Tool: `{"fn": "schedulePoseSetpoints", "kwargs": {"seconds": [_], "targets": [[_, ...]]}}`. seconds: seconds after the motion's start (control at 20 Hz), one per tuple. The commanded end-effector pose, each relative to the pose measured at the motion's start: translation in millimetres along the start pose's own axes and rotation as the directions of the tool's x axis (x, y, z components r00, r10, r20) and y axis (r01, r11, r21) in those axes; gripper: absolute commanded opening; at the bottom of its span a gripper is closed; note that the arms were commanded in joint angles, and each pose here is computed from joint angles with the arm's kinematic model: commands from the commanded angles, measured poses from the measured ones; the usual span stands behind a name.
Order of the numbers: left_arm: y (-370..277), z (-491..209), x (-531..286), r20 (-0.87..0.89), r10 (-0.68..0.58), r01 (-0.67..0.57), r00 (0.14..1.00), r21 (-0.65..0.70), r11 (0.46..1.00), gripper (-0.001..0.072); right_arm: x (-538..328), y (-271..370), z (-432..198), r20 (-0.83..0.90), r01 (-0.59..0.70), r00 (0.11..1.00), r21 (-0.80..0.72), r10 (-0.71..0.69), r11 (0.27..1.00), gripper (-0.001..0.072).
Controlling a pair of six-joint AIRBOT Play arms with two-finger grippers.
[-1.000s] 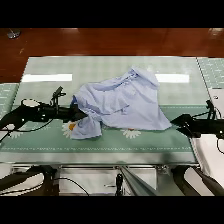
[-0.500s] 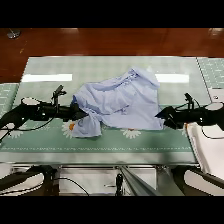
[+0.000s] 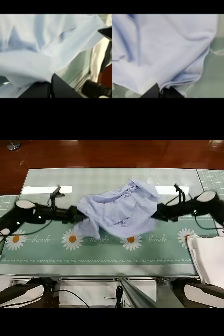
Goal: Fold the shirts.
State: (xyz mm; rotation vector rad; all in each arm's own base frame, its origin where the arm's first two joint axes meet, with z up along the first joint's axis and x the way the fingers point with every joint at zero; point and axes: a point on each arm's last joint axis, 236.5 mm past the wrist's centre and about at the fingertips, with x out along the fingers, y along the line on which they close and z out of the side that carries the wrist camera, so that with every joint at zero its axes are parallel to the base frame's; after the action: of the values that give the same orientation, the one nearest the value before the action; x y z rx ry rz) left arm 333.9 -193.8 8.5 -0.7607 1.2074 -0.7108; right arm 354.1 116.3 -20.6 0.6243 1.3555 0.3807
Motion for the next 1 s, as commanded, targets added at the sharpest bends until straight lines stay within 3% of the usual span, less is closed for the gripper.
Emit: {"fn": "schedulePoseSetpoints", "kwargs": {"seconds": [0.0,0.1,0.2,0.4,0.55,0.75,0.95], "targets": [[-108.4,79.5,-62.1,0.185,-0.132,0.084,0.974,0.247,0.965,0.0018,-99.1,81.9,68.9,0.238,0.028,0.971,-0.203,0.022,0.979,0.0019],[-199.8,122.9,-131.4,0.332,-0.218,0.051,0.918,0.446,0.894,0.0019,-203.1,160.7,103.5,0.467,0.084,0.879,-0.358,0.100,0.930,0.0020],[-278.0,135.9,-202.6,0.451,-0.270,-0.058,0.851,0.590,0.805,0.0018,-308.3,234.4,93.7,0.635,0.173,0.744,-0.483,0.208,0.858,0.0020],[-347.7,105.5,-304.3,0.639,-0.184,-0.375,0.747,0.632,0.678,0.0018,-445.5,304.7,-0.8,0.804,0.361,0.474,-0.550,0.360,0.753,0.0019],[-370.8,47.8,-328.5,0.672,-0.184,-0.449,0.717,0.648,0.616,0.0018,-489.0,300.7,-70.6,0.867,0.476,0.351,-0.491,0.355,0.729,0.0020],[-371.3,-21.0,-341.5,0.714,-0.150,-0.529,0.684,0.627,0.572,0.0018,-516.8,297.8,-139.8,0.890,0.533,0.251,-0.455,0.380,0.713,0.0020],[-378.2,-79.6,-374.4,0.810,-0.139,-0.658,0.569,0.550,0.514,0.0018,-513.3,294.2,-177.3,0.882,0.532,0.267,-0.471,0.389,0.703,0.0020]]}}
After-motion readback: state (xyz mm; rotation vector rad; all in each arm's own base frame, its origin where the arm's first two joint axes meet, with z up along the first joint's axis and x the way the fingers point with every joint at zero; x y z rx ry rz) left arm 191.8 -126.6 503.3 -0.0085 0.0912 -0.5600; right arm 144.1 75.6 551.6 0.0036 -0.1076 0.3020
